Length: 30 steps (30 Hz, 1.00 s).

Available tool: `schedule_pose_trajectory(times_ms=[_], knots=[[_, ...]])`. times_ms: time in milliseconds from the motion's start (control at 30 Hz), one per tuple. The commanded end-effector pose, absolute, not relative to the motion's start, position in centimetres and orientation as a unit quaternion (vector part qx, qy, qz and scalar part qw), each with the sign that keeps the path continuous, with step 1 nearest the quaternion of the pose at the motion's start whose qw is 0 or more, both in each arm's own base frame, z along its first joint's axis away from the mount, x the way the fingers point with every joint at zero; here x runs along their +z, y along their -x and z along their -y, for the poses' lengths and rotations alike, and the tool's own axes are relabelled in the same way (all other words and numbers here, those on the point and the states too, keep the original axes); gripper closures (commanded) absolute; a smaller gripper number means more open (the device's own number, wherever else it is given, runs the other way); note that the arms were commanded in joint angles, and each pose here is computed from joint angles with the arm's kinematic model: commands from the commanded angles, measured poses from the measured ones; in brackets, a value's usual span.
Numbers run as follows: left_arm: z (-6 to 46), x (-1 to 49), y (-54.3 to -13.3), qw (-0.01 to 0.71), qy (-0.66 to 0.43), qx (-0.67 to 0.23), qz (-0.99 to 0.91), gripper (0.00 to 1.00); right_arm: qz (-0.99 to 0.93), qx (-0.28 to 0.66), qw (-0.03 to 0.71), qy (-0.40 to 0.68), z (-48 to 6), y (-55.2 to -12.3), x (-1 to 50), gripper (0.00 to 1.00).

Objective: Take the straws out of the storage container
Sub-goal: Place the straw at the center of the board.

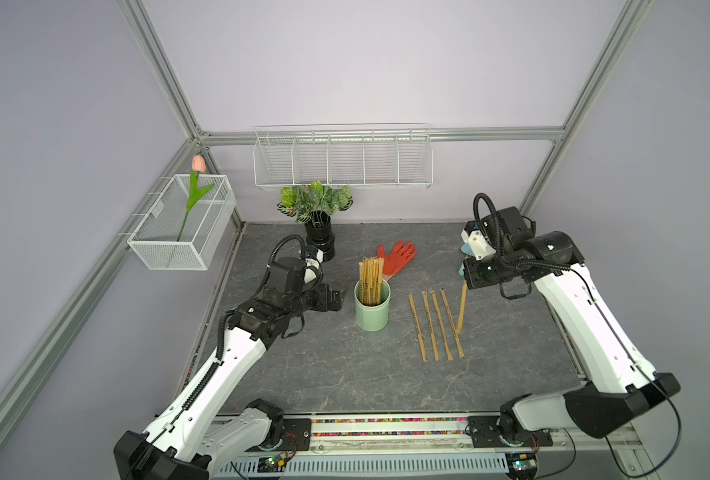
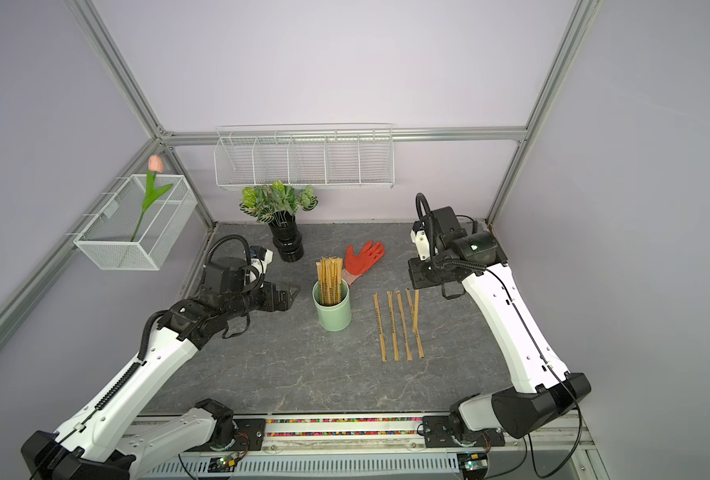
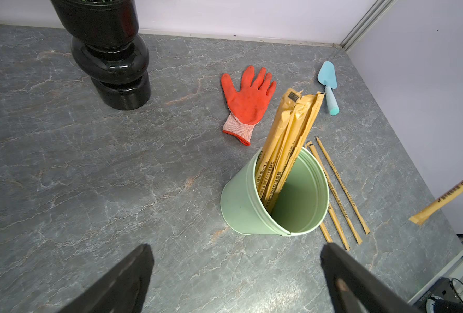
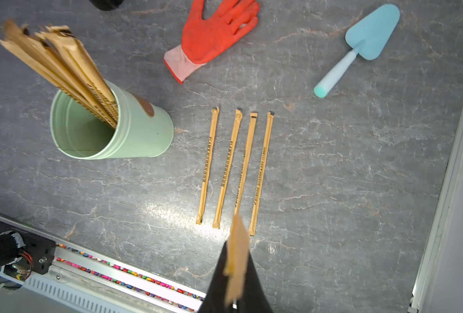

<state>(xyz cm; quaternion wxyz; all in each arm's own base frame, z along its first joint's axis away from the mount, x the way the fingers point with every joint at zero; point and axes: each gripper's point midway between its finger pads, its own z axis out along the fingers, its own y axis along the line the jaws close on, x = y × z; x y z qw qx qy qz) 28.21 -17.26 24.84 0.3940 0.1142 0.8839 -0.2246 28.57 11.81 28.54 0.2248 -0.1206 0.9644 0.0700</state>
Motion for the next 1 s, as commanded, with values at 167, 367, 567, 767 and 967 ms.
schedule_pose_trajectory(times_ms=[167,367,567,767,967], knots=[[17.6,25.0,-28.1,0.391,-0.120,-0.227,-0.884,0.00,-0.983,0.034,0.134,0.118,-9.6,-27.3,24.7,0.93],[17.5,24.9,-28.1,0.391,-0.120,-0.226,-0.884,0.00,-0.990,0.016,0.091,0.110,-8.7,-27.1,22.5,0.93],[17.5,25.1,-28.1,0.393,-0.120,-0.227,-0.883,0.00,-0.993,0.004,0.053,0.105,-8.1,-27.1,20.2,0.93],[17.5,25.1,-28.0,0.393,-0.121,-0.229,-0.882,0.00,-0.995,-0.011,0.011,0.102,-7.7,-27.2,17.9,0.93],[17.6,25.1,-28.0,0.393,-0.121,-0.229,-0.883,0.00,-0.995,-0.018,-0.017,0.100,-7.7,-27.9,16.2,0.93]])
